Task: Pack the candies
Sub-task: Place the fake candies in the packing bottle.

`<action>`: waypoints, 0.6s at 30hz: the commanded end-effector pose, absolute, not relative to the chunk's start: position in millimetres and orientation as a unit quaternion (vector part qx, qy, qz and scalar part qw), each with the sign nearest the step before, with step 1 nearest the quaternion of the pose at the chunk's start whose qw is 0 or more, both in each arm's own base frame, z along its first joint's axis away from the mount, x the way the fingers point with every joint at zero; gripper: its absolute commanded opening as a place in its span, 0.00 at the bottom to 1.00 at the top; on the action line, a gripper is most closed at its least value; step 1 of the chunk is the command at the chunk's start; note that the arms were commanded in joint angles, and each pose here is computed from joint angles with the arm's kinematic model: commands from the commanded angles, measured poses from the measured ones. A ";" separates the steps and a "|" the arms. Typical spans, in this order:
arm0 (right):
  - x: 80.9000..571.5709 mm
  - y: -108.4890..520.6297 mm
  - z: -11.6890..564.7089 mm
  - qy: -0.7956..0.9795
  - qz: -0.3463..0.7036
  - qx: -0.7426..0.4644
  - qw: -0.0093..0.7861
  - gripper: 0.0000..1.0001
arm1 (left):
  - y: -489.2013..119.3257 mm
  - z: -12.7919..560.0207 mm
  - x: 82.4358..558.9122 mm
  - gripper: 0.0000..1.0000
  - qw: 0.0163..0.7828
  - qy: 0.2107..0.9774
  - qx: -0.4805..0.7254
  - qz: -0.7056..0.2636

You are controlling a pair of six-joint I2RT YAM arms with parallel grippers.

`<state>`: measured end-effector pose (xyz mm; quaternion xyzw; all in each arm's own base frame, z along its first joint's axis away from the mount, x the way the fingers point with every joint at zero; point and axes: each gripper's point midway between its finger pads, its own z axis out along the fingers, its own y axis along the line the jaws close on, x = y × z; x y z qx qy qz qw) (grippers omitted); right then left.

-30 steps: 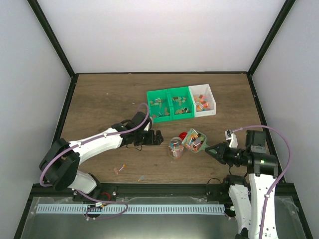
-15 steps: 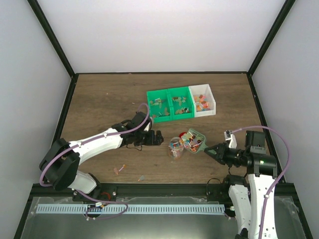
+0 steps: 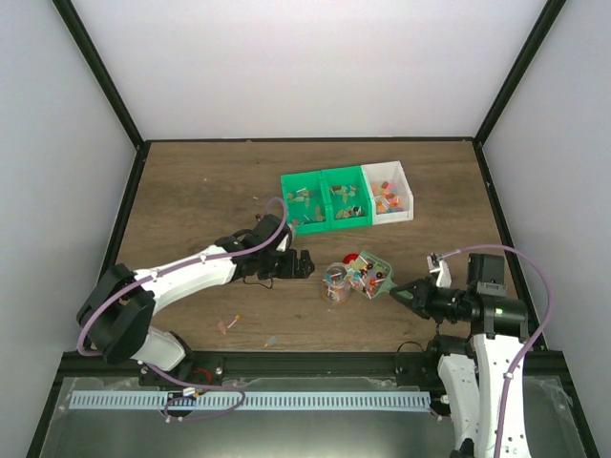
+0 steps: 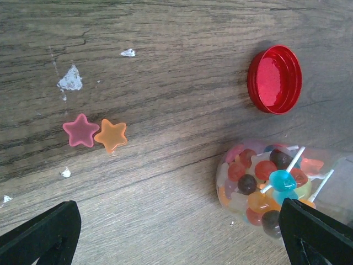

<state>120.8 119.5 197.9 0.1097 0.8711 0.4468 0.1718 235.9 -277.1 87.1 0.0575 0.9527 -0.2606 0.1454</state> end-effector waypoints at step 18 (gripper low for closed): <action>122.3 122.8 209.5 0.866 0.460 0.104 0.168 0.01 | -281.8 85.4 233.5 1.00 0.143 0.951 0.065 -0.267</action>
